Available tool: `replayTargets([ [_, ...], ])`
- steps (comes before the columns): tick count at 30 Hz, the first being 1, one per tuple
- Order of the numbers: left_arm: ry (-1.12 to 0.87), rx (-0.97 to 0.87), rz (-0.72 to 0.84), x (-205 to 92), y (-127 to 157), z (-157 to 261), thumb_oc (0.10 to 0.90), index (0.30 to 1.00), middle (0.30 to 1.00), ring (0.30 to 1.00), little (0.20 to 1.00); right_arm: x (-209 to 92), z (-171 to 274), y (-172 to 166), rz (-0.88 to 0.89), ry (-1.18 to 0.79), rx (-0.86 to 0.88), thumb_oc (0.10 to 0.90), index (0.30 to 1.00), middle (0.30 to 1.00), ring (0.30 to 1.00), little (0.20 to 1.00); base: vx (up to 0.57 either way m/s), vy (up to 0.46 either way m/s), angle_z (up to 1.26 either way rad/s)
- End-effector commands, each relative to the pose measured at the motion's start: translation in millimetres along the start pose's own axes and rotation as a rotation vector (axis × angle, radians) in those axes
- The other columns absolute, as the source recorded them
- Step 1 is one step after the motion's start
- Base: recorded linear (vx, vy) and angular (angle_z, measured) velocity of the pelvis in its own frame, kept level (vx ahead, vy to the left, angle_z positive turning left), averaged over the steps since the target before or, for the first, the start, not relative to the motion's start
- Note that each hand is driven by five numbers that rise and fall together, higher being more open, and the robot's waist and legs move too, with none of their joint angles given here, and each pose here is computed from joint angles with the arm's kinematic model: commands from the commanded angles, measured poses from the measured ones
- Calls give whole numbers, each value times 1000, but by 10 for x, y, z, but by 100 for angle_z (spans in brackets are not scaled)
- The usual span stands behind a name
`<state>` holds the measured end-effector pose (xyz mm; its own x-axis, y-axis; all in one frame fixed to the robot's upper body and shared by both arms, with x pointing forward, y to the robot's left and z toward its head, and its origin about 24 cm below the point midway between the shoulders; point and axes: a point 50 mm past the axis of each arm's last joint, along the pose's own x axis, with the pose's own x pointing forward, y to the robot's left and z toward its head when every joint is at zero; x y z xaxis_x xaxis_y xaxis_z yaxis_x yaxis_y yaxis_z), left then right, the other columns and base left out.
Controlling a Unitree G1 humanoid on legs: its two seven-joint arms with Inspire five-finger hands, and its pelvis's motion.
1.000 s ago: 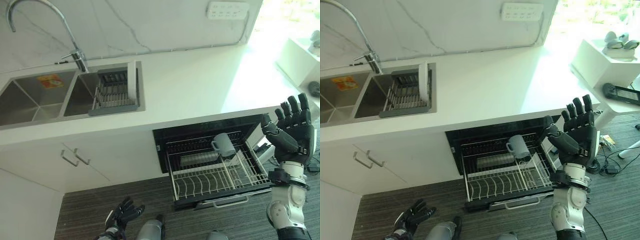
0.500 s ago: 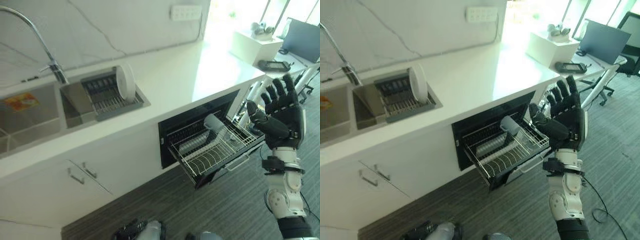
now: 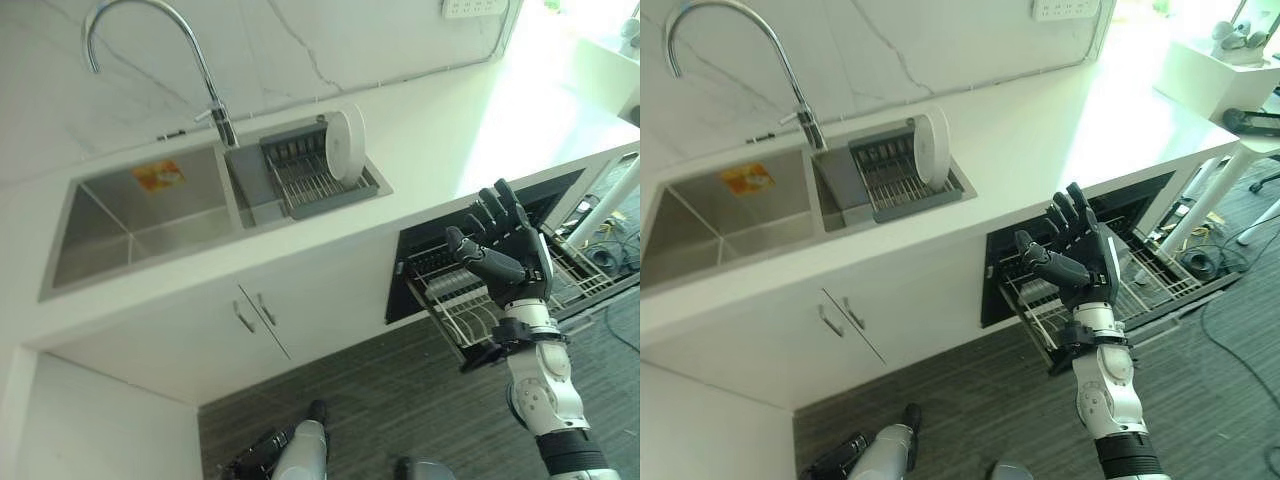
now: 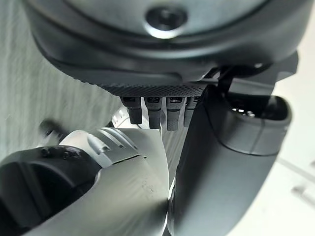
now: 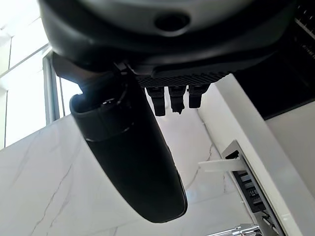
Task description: Place the dishes in the dishwasher.
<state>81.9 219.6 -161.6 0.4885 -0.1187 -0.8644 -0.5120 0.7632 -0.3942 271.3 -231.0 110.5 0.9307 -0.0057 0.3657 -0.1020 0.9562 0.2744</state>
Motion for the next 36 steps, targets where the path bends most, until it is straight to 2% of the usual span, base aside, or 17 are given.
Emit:
replayTargets([
  [1,193,183,68,-95,135,-401,800,900,900,900,900,235,460,266,126,-265,26,800,900,900,900,900,152,381,-88],
  [7,174,212,156,-98,186,-327,800,900,900,900,900,230,335,404,128,-259,85,800,900,900,900,900,131,164,-29],
  [16,129,158,278,-174,347,-316,800,900,900,900,900,319,380,483,189,-281,100,800,900,900,900,900,261,-284,-21],
  [20,99,118,276,-146,282,-344,800,900,900,900,900,290,438,426,158,-282,37,800,900,900,900,900,446,-333,32],
  [23,115,230,244,-101,188,-363,800,900,900,900,900,186,501,241,87,-309,-9,800,900,900,900,900,276,-264,83],
  [25,121,234,246,-95,172,-372,800,900,900,900,900,178,495,237,81,-311,-7,800,900,900,900,900,158,-97,67],
  [36,200,233,293,-201,354,-502,800,900,900,900,900,182,360,360,160,-267,20,800,900,900,900,900,103,83,-19],
])
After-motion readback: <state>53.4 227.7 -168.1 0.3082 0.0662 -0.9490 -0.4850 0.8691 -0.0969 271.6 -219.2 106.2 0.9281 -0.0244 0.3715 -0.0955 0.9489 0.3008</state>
